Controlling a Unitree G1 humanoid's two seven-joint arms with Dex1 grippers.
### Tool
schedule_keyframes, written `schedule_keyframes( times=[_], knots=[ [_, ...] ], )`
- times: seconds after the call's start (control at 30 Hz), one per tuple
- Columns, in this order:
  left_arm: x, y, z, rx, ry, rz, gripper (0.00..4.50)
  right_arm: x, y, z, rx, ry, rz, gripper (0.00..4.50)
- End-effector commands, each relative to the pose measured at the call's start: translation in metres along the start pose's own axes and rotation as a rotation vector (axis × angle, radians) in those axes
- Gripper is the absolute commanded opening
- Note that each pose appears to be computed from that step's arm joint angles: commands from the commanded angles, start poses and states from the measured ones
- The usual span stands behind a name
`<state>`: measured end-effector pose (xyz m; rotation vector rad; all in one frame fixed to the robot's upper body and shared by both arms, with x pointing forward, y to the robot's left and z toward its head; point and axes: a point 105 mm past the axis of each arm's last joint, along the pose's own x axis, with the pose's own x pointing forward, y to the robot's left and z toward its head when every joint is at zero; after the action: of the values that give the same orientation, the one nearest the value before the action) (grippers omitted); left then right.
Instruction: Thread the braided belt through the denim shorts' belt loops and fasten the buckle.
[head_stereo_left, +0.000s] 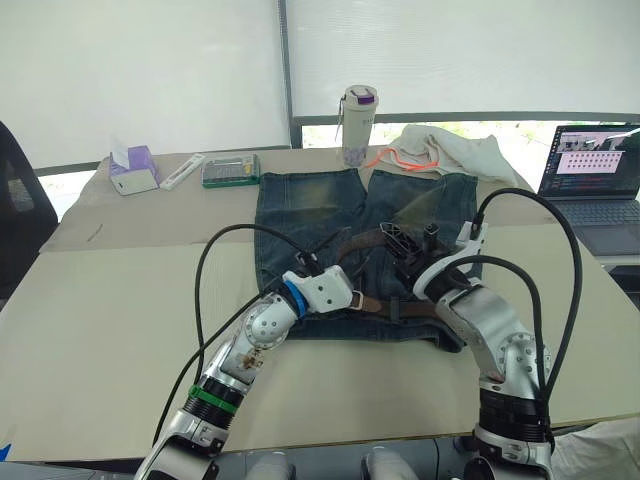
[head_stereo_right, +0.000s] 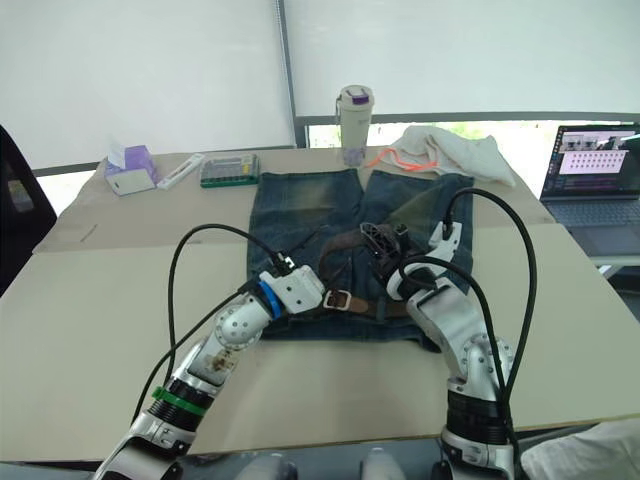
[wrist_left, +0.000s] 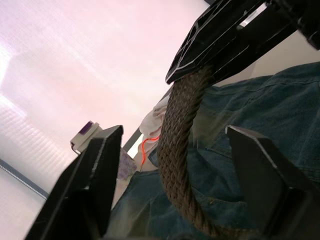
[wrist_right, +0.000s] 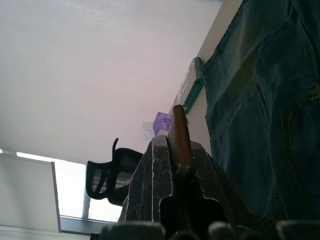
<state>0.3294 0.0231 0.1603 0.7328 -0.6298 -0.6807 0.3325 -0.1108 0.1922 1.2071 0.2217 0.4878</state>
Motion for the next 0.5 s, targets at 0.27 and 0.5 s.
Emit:
schedule_keyframes(
  times=[0.27,0.5],
  knots=[
    [0.006,0.008,0.004,0.095,-0.062,0.018,0.02,-0.004,0.017,-0.006,-0.025,0.054,0.053,0.0],
    [-0.004,0.012,-0.011,0.041,0.005,0.042,0.0,-0.014,0.014,-0.012,-0.326,0.135,0.081,1.38]
  ],
)
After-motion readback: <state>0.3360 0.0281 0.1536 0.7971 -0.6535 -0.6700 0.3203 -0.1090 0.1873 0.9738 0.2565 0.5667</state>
